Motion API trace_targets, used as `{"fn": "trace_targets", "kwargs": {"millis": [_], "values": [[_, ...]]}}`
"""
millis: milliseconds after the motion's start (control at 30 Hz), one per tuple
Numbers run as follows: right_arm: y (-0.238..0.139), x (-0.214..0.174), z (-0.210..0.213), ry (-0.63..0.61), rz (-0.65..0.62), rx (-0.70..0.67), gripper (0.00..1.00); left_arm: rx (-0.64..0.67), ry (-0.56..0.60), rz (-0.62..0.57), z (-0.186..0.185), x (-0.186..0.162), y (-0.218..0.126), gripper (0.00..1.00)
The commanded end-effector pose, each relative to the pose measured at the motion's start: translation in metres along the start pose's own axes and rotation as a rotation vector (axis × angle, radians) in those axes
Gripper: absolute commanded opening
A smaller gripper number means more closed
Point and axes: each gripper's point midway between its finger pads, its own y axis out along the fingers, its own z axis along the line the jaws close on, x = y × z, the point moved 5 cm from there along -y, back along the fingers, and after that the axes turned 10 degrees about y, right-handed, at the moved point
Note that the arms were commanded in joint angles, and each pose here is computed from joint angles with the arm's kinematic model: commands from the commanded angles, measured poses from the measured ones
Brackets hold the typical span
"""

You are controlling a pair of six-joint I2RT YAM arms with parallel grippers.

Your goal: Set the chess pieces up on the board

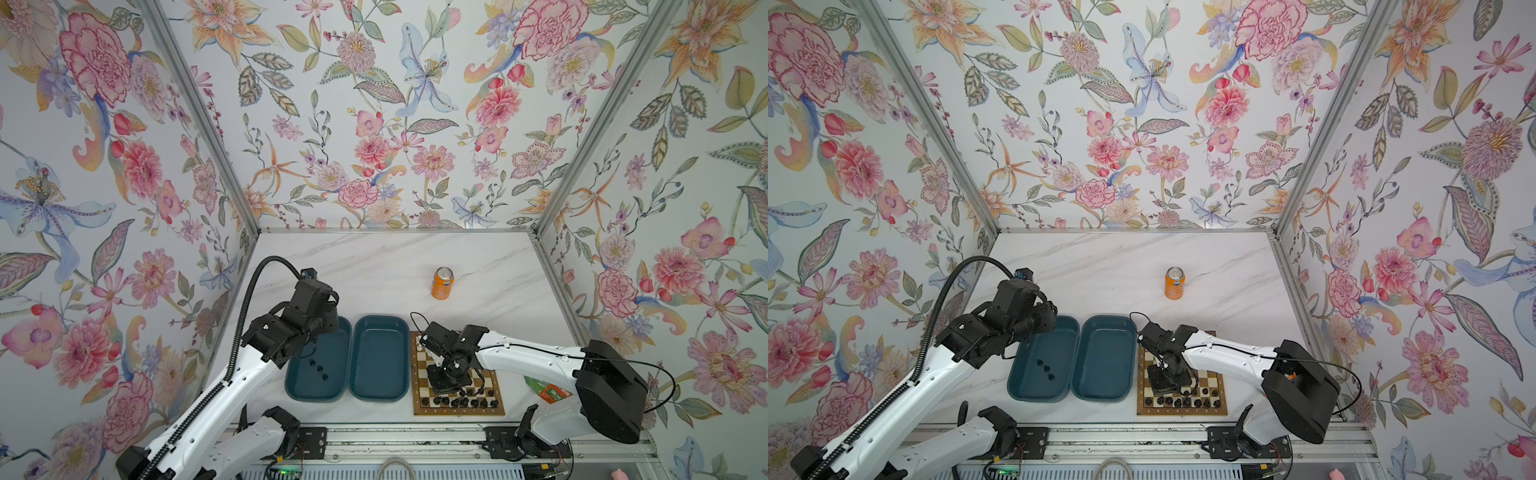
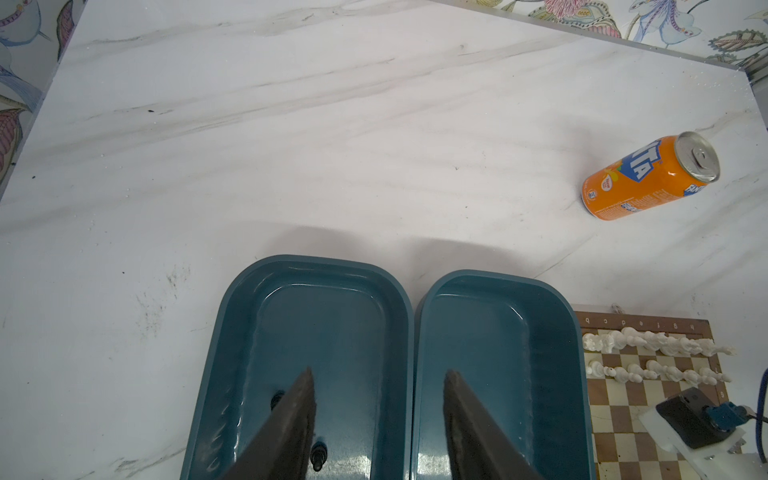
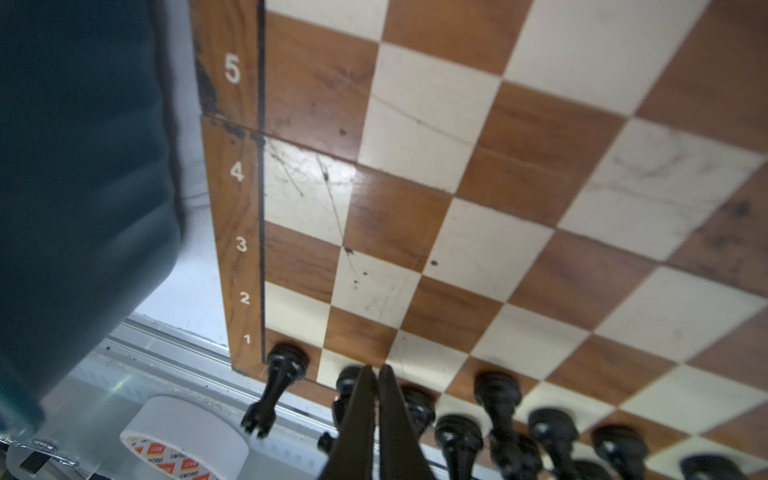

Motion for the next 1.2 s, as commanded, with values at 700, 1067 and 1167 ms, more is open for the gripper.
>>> {"fn": "trace_targets", "kwargs": {"millis": [700,1067,1167], "values": [[0.0111,-0.0097,-0.0034,-0.004,0.053,-0.008,0.08,0.022,-0.002,0.024,0.0068,-0.0076,0.0004,0.51],[0.0097,-0.0087,-0.0005,-0.01,0.042,-0.008,0.1,0.026,0.0,0.023,0.0083,-0.0089,-0.0004,0.51],[0.0047,-0.0042,0.0017,-0.013,0.016,-0.001,0.15,0.029,-0.001,0.017,0.0089,-0.008,-0.0018,0.52]]}}
